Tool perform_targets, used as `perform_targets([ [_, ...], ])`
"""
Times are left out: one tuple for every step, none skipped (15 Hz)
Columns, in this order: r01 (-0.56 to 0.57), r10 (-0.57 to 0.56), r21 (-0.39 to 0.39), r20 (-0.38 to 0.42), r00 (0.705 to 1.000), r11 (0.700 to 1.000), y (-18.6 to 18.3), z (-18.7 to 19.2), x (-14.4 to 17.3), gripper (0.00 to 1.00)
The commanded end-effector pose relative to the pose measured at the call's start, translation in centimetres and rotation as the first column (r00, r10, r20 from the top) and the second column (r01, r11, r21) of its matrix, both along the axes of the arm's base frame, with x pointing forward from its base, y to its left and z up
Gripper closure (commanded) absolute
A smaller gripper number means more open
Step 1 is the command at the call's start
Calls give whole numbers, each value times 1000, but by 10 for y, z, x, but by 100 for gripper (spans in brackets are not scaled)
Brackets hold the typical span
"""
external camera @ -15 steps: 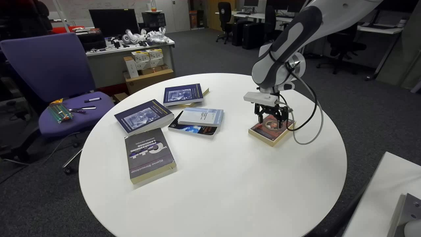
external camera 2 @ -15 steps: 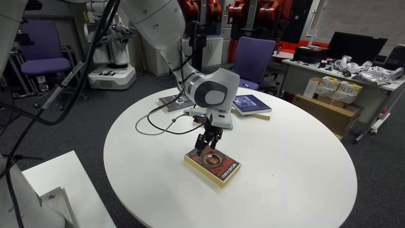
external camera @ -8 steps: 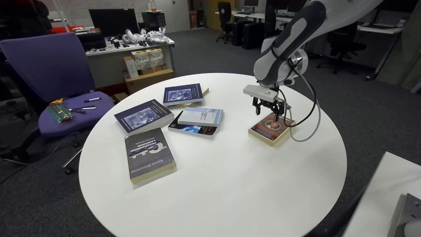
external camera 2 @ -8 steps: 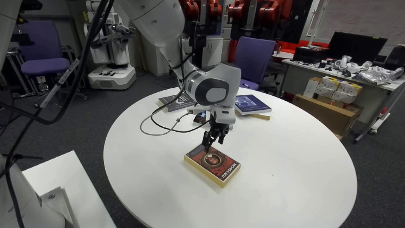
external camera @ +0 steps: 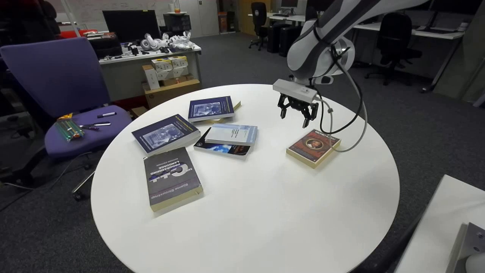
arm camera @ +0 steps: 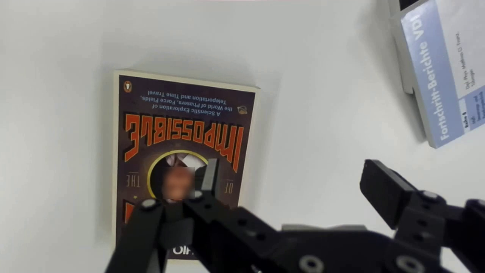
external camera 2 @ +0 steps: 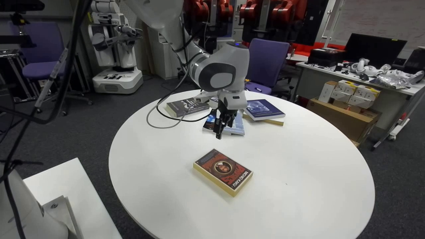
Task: Remove the book with red writings from the pile of books and put it on the table
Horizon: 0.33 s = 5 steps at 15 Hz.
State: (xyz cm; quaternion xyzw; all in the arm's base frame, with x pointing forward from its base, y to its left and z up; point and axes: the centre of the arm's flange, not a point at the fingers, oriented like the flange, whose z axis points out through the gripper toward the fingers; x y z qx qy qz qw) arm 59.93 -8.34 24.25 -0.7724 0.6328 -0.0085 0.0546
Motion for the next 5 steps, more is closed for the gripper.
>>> perform_targets([
  [-2,2,1,3,1000,1000,1,3,-1,0],
  [-3,3,1,2,1000,1000,1,3,-3,0],
  [-3,3,1,0,1000,1000,0,2,-4,0],
  [-3,3,2,-2,1000,1000,0,2,-4,0],
  [-3,3,2,-3,1000,1000,0,1,-5,0],
])
